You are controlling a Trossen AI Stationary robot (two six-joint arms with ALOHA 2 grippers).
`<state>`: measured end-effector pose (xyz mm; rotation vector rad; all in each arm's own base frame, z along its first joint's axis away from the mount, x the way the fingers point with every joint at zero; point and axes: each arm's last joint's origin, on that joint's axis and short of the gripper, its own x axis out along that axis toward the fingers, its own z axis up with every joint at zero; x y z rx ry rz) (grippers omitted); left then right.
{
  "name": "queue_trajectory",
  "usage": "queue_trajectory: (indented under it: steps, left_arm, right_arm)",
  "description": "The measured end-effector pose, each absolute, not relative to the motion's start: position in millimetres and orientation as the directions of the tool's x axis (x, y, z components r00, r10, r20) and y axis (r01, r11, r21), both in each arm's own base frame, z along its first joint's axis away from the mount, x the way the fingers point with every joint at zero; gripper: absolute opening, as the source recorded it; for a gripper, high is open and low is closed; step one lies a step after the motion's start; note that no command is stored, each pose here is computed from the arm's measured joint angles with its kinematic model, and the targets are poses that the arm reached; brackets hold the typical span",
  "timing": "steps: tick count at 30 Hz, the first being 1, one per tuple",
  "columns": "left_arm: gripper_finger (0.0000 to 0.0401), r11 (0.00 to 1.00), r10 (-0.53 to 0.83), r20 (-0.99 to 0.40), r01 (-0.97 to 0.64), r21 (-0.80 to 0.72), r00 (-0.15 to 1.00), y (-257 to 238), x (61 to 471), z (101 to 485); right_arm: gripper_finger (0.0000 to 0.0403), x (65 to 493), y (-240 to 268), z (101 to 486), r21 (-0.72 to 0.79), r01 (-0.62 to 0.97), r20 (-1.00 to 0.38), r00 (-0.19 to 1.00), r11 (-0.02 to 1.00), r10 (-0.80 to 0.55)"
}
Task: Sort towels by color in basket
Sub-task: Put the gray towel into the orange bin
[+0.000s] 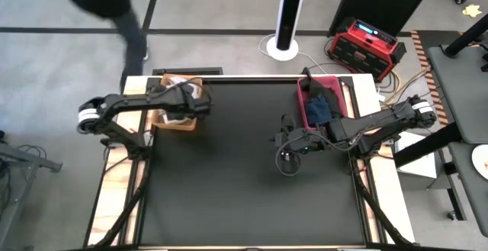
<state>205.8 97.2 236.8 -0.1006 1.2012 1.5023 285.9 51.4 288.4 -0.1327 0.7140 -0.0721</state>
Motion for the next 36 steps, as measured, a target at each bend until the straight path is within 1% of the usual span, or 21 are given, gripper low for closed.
queue_trajectory:
  steps: [2, 4, 11, 16, 21, 27, 36]
  left_arm:
    - [0.001, 0.169, 0.686, -0.607, -0.723, 0.67, -0.401, 99.7, 205.3, 231.0]
    - [0.001, 0.153, 0.673, -0.591, -0.698, 0.699, -0.445, 103.4, 205.6, 224.8]
    - [0.0019, 0.175, 0.65, -0.595, -0.668, 0.723, -0.473, 109.0, 218.6, 202.9]
    - [0.001, 0.212, 0.659, -0.628, -0.699, 0.683, -0.413, 112.9, 230.1, 194.8]
    - [0.001, 0.279, 0.637, -0.697, -0.744, 0.607, -0.329, 115.4, 239.3, 192.4]
    - [0.001, 0.283, 0.629, -0.713, -0.764, 0.581, -0.31, 115.6, 240.8, 191.4]
    - [0.001, 0.297, 0.613, -0.748, -0.803, 0.517, -0.255, 115.7, 238.1, 181.8]
  right_arm:
    - [0.018, 285.9, 51.4, 288.4, -0.144, 0.022, -0.648, 0.754, 0.989, -0.111]
    - [0.0179, 285.9, 51.4, 288.4, -0.142, 0.024, -0.648, 0.754, 0.99, -0.111]
    - [0.0173, 285.9, 51.4, 287.9, -0.141, 0.024, -0.648, 0.754, 0.99, -0.111]
    - [0.0179, 286.0, 51.4, 286.3, -0.141, 0.025, -0.646, 0.755, 0.99, -0.111]
    - [0.0178, 285.9, 51.4, 283.7, -0.141, 0.024, -0.646, 0.755, 0.99, -0.11]
    - [0.0173, 285.9, 51.4, 282.6, -0.141, 0.024, -0.649, 0.753, 0.99, -0.111]
    - [0.0182, 284.9, 51.2, 278.1, -0.131, 0.034, -0.659, 0.744, 0.991, -0.112]
